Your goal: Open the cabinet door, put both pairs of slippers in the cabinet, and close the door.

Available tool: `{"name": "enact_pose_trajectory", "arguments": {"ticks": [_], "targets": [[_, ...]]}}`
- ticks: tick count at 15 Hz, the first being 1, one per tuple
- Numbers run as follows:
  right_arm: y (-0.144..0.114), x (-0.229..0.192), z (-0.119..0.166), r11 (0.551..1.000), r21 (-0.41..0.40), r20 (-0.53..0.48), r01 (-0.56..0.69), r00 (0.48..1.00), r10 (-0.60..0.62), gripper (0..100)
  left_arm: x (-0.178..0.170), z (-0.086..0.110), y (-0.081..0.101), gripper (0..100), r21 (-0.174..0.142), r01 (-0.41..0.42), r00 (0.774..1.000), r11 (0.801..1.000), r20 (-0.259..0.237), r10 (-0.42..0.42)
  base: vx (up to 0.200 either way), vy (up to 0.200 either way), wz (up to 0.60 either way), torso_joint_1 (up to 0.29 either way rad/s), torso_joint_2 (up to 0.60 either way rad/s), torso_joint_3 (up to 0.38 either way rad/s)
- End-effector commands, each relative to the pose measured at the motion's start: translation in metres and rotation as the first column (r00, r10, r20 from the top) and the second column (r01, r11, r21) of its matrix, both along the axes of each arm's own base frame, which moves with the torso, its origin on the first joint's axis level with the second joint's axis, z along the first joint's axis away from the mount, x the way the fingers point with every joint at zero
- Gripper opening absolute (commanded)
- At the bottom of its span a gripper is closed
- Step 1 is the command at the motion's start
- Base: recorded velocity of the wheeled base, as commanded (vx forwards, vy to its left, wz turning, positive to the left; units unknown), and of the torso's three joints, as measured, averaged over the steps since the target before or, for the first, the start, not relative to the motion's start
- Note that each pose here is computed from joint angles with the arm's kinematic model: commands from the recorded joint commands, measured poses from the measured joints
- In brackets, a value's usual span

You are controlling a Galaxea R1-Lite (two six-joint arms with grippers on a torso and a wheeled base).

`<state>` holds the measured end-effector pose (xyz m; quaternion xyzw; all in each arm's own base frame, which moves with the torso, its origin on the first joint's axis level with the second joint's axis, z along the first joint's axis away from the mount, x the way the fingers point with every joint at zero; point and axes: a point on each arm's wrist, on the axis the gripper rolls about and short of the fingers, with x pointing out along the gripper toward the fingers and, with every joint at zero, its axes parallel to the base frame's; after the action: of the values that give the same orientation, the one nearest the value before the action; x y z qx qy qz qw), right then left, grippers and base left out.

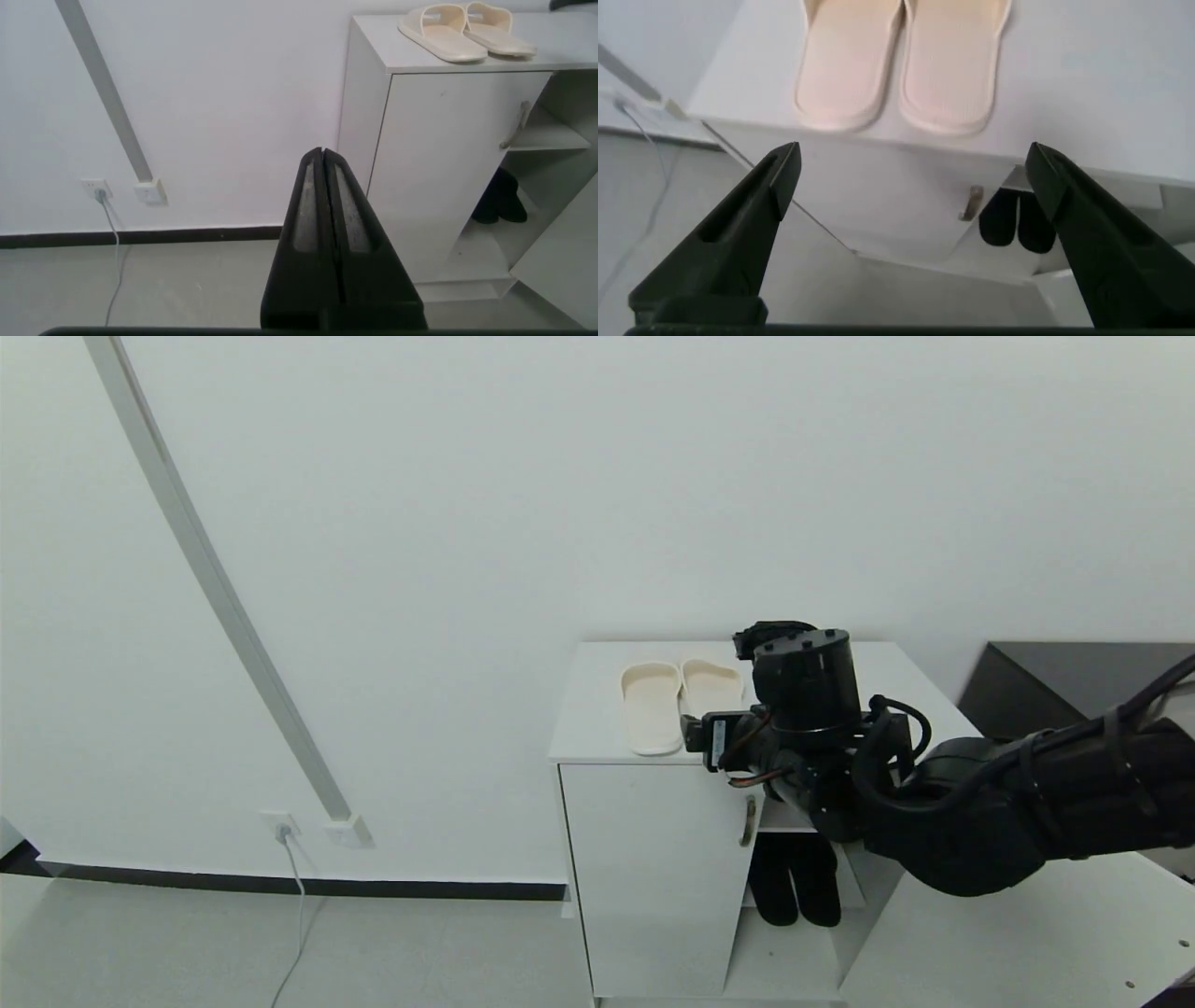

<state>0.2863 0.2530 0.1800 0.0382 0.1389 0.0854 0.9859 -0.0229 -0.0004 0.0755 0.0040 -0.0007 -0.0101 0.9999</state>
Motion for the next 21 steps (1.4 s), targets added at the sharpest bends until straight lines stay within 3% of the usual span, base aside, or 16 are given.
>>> {"name": "enact_pose_trajectory", "arguments": {"ticks": [1,8,13,21], "targets": [[0.006,-0.005,0.005,1.000,0.011,0.012,-0.017,1.000,0.017,100,0.000,0.000,0.000,0,0.000,0.000,1.000,1.000,-0.001,0.000,0.000,0.000,0.00,0.000,0.00,0.000],[0.016,-0.006,-0.014,1.000,-0.015,-0.009,-0.016,1.000,0.016,100,0.000,0.000,0.000,0,0.000,0.000,1.000,1.000,-0.001,0.000,0.171,0.000,0.00,0.000,0.00,0.002],[0.024,0.002,-0.043,1.000,-0.023,-0.014,-0.018,1.000,0.018,100,0.000,0.000,0.000,0,0.000,0.000,1.000,1.000,-0.001,0.000,0.200,0.000,0.00,0.006,0.00,0.000],[0.039,0.031,-0.074,0.999,-0.046,-0.001,-0.009,1.000,0.009,100,0.000,0.000,0.000,0,0.000,0.000,1.000,1.000,-0.001,0.000,0.000,0.000,0.00,0.000,0.00,0.000]]}}
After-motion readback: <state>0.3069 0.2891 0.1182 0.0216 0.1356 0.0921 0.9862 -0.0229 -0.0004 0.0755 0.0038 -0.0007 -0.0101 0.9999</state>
